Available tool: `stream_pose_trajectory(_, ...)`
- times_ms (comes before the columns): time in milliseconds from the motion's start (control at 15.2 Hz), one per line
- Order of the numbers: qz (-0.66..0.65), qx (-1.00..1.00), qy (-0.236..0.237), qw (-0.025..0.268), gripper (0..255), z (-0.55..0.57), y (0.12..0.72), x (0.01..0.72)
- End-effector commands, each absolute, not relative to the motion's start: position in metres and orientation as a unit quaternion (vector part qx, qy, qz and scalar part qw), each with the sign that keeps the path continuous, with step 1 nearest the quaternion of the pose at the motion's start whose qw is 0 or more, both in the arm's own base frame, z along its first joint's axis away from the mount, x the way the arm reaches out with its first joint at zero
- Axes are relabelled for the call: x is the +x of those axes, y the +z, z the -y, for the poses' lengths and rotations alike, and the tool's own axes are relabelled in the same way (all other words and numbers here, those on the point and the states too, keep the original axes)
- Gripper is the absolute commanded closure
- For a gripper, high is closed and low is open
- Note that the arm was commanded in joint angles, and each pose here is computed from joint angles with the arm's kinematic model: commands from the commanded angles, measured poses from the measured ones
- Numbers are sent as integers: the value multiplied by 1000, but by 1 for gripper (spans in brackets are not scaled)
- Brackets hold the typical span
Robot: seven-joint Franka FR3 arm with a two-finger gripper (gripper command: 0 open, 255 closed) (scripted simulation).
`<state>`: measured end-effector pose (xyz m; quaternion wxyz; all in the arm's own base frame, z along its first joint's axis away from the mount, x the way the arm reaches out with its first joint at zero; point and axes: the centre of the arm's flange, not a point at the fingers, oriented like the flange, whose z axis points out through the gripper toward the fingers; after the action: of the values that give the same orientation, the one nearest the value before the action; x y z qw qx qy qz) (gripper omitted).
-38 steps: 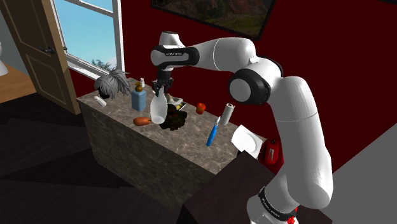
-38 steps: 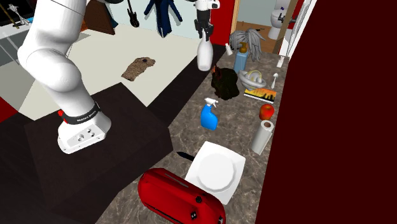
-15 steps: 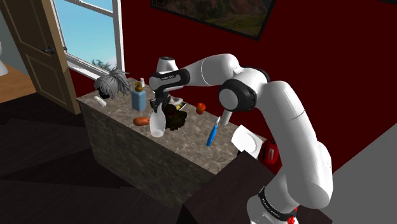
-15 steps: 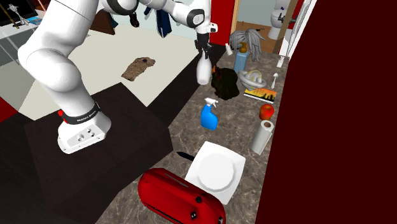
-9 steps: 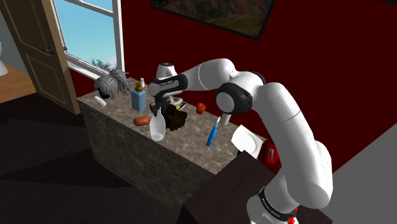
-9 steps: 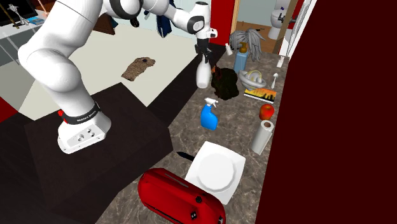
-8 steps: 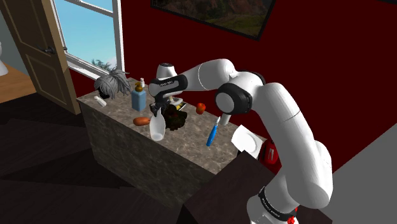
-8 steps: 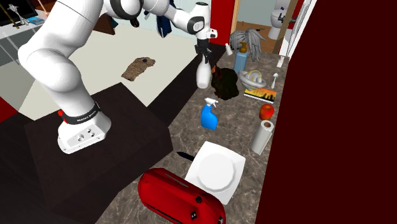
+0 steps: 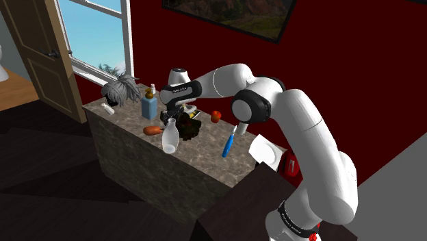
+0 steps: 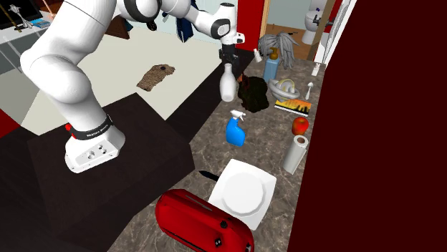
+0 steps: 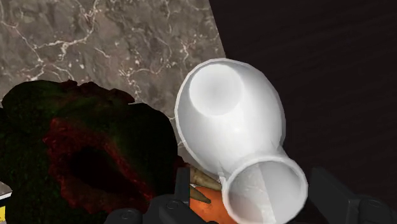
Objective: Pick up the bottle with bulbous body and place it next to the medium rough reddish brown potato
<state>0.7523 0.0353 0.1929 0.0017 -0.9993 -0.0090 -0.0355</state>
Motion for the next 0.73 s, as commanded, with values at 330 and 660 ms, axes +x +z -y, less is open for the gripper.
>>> stream_pose_trajectory(330,9,-999,-36,2,0,-35,219,750)
stream_pose_trajectory(660,9,-999,-36,2,0,-35,243,749)
